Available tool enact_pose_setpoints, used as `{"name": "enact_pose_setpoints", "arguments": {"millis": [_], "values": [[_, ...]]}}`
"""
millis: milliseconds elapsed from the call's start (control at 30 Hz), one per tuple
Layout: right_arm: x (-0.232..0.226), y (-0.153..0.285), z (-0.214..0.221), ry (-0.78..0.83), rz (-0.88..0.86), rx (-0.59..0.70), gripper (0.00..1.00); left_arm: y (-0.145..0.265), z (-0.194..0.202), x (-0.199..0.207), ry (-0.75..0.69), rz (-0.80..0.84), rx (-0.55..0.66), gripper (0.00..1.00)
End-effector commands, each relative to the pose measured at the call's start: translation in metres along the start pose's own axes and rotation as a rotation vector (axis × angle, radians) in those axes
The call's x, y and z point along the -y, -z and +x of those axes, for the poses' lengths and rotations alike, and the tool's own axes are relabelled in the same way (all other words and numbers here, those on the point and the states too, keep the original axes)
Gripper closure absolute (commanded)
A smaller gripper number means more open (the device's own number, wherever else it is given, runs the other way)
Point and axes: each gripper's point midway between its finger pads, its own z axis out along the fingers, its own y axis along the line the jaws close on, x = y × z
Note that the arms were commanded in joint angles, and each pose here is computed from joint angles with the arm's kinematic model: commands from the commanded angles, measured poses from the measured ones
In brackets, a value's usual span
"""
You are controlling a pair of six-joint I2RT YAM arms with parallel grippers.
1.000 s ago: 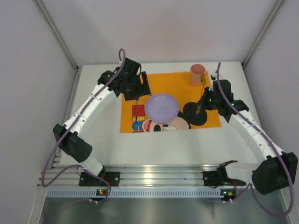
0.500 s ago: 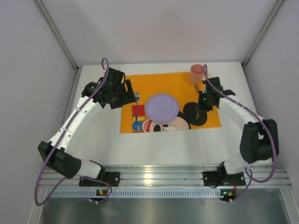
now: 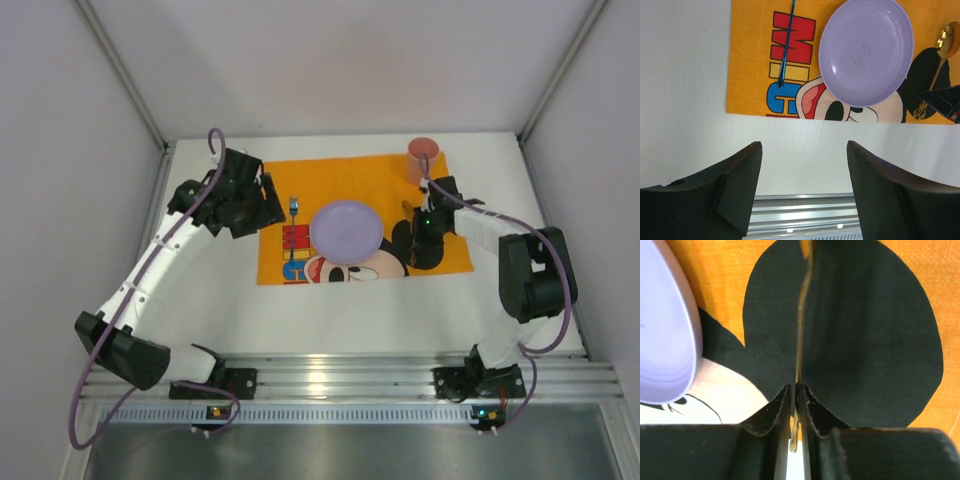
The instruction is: Set the dinner table for one person
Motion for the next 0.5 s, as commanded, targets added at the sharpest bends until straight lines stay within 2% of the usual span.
{"name": "enact_pose_setpoints", "arguments": {"millis": [0, 133, 333, 367, 433, 467], "values": [[-0.004, -0.007, -0.019, 0.043, -0.007, 0.071, 0.85, 0.026, -0.011, -0.002, 0.04, 0.014, 0.06, 0.27], [-0.003, -0.009, -0.025, 0.032, 0.005, 0.084, 0.81, 0.032, -0.007, -0.007, 0.048, 0.006, 0.055, 0.27], [0.006, 0.001, -0.036, 0.037, 0.078, 0.11, 0.59, 0.039, -0.006, -0.011, 0.053, 0.002, 0.065, 0.27], [0.005, 0.008, -0.04, 0.041, 0.087, 0.124, 0.46, 0.039, -0.005, -0.012, 0.053, -0.002, 0.064, 0.27], [0.003, 0.03, -0.05, 0.045, 0.108, 0.17, 0.3, 0.038, -0.004, -0.015, 0.051, -0.012, 0.069, 0.24], [0.002, 0.04, -0.054, 0.047, 0.114, 0.19, 0.16, 0.037, -0.004, -0.016, 0.049, -0.016, 0.069, 0.2]]}}
